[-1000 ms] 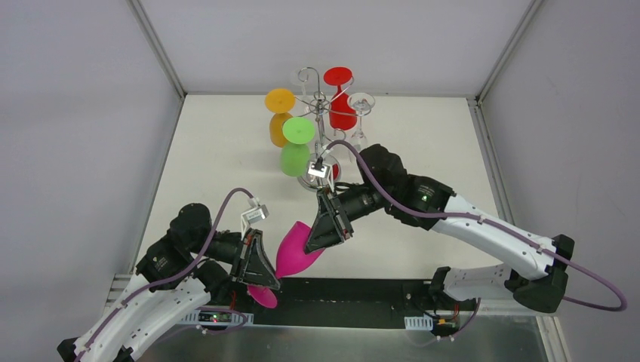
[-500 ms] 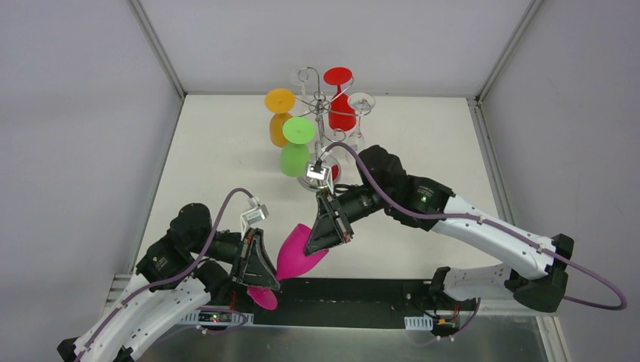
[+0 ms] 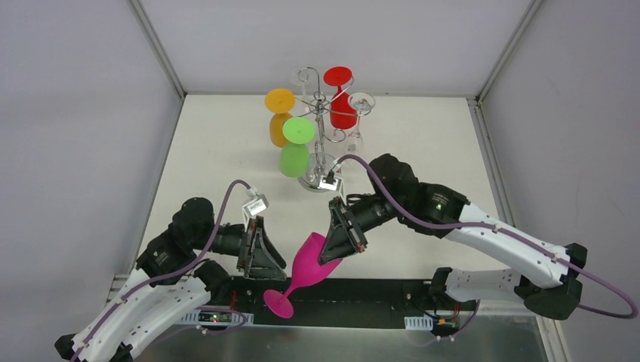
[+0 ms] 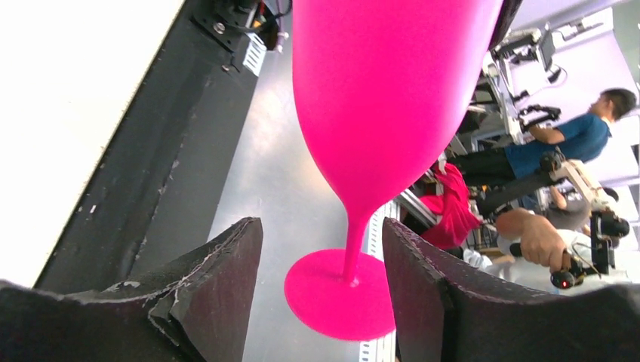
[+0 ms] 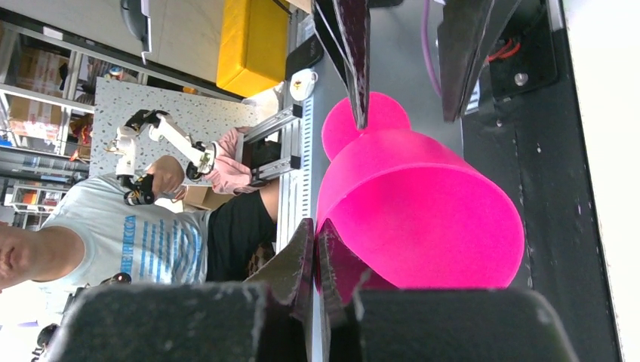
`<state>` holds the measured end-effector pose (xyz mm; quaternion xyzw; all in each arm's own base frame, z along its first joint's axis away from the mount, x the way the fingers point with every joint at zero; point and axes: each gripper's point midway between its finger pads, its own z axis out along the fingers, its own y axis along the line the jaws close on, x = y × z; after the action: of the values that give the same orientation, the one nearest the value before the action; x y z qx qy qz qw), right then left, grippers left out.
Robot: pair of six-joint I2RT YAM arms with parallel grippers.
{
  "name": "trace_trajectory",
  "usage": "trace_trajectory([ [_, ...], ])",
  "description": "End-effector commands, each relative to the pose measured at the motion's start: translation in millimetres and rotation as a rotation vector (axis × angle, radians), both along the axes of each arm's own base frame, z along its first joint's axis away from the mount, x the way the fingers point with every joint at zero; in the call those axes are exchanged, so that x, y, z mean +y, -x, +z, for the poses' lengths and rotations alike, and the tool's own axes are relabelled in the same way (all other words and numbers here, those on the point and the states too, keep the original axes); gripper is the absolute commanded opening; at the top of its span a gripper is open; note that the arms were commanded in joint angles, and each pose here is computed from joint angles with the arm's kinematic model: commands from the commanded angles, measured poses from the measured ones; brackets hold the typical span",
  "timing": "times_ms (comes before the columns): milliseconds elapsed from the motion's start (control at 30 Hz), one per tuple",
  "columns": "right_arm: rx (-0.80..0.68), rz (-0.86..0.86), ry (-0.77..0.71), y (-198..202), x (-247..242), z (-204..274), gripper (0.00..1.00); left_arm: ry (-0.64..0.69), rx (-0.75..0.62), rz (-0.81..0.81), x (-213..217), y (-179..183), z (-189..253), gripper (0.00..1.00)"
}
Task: Take the wine glass off the wine glass rack
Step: Place the wine glass at the center of the board.
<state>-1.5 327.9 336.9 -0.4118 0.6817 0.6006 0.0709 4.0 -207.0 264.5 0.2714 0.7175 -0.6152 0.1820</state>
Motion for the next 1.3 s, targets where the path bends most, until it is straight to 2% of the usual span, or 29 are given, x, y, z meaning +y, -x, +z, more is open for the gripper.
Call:
trace_trajectory([
  [0,-0.064,-0.030,0.014,1,-19,-8,0.00,-0.021,-0.078,0.098,-1,-20,6,0.61],
  [100,-0.102,-0.101,0.070,-8,-31,-19,0.00,-0.055,-0.102,0.181,2,-34,4,0.62],
  [267,-0.187,-0.311,0.215,-44,-55,-38,0.00,-0.099,-0.166,0.347,13,-57,8,0.63],
  [500,-0.234,-0.585,0.379,-99,-89,-61,0.00,-0.133,-0.268,0.507,31,-79,6,0.69],
  [700,-0.302,-0.870,0.563,-160,-129,-77,0.00,-0.187,-0.300,0.549,38,-88,-10,0.71],
  [800,-0.373,-1.005,0.713,-189,-157,-84,0.00,-0.216,-0.315,0.574,42,-93,-20,0.75],
  [967,-0.439,-1.205,0.879,-237,-202,-86,0.00,-0.221,-0.328,0.576,44,-94,-23,0.80],
  [1033,-0.457,-1.259,0.928,-252,-213,-84,0.00,-0.218,-0.330,0.582,45,-93,-24,0.84],
  [1100,-0.493,-1.347,0.997,-270,-234,-82,0.00,-0.213,-0.331,0.576,45,-92,-24,0.96],
  [1133,-0.500,-1.378,1.017,-278,-242,-83,0.00,-0.209,-0.331,0.570,44,-90,-24,0.99],
  [1267,-0.448,-1.454,1.030,-304,-260,-84,0.00,-0.194,-0.342,0.572,46,-88,-22,0.99],
])
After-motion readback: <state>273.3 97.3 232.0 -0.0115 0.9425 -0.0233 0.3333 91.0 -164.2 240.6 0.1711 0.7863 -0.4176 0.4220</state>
